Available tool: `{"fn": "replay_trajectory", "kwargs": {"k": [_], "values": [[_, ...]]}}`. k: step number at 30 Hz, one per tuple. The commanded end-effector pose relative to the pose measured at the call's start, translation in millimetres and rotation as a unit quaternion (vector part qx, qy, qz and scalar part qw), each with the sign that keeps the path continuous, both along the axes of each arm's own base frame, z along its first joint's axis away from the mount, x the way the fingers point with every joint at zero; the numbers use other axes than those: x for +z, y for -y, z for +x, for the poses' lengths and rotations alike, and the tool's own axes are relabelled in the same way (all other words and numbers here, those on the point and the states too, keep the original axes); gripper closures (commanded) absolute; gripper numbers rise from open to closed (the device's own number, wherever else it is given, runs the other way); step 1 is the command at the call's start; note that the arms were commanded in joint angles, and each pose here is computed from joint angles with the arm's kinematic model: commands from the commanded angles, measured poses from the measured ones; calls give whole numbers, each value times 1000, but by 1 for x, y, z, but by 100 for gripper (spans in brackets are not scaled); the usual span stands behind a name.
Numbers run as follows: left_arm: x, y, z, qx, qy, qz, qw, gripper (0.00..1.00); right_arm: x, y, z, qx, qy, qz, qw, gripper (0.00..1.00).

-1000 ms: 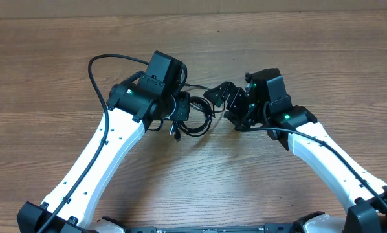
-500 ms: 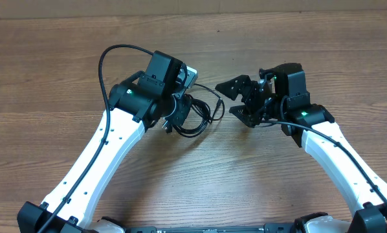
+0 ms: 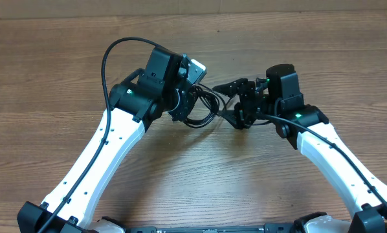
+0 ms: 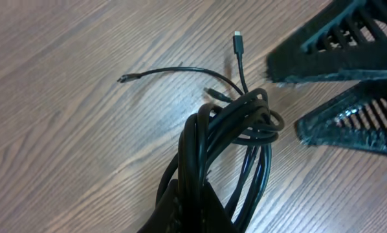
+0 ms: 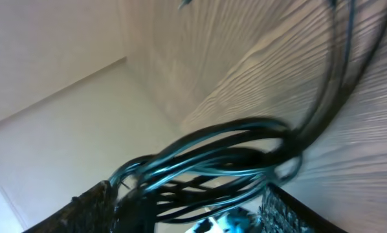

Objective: Untangle cables

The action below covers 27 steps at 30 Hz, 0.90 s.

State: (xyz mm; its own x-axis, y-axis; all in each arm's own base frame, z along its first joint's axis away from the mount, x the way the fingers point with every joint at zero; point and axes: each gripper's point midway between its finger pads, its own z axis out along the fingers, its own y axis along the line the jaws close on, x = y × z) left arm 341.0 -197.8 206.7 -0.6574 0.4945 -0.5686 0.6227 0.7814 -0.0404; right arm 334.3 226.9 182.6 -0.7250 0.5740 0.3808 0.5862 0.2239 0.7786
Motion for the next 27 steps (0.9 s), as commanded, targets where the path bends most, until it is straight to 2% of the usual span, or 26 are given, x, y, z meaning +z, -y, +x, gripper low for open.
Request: {"fn": "replay_trajectory", "kwargs": {"k": [1, 3, 11, 14, 16, 19, 21, 23, 27], "values": [[19, 8, -2, -41, 32, -7, 999, 96, 29, -12, 7, -18, 17, 35, 999, 30], [19, 11, -5, -57, 37, -2, 998, 96, 31, -13, 12, -25, 25, 40, 999, 32], [20, 26, -14, -81, 41, -2, 996, 96, -2, -26, 11, -25, -58, 49, 997, 40], [21, 26, -14, -83, 44, -2, 996, 96, -14, -31, 9, -23, -80, 46, 996, 51], [21, 26, -14, -83, 44, -2, 996, 96, -20, -30, 9, -24, -88, 42, 995, 53], [22, 26, -13, -83, 46, -3, 996, 96, -20, -30, 9, -24, -88, 42, 995, 64], [23, 27, -12, -82, 48, -4, 995, 96, -21, -30, 9, -24, -89, 41, 995, 77], [24, 27, -11, -77, 50, -8, 996, 96, -20, -32, 7, -8, -75, 38, 996, 96], [25, 26, -7, -60, 50, -12, 997, 96, -21, -31, 7, 43, 6, 3, 999, 96]]}}
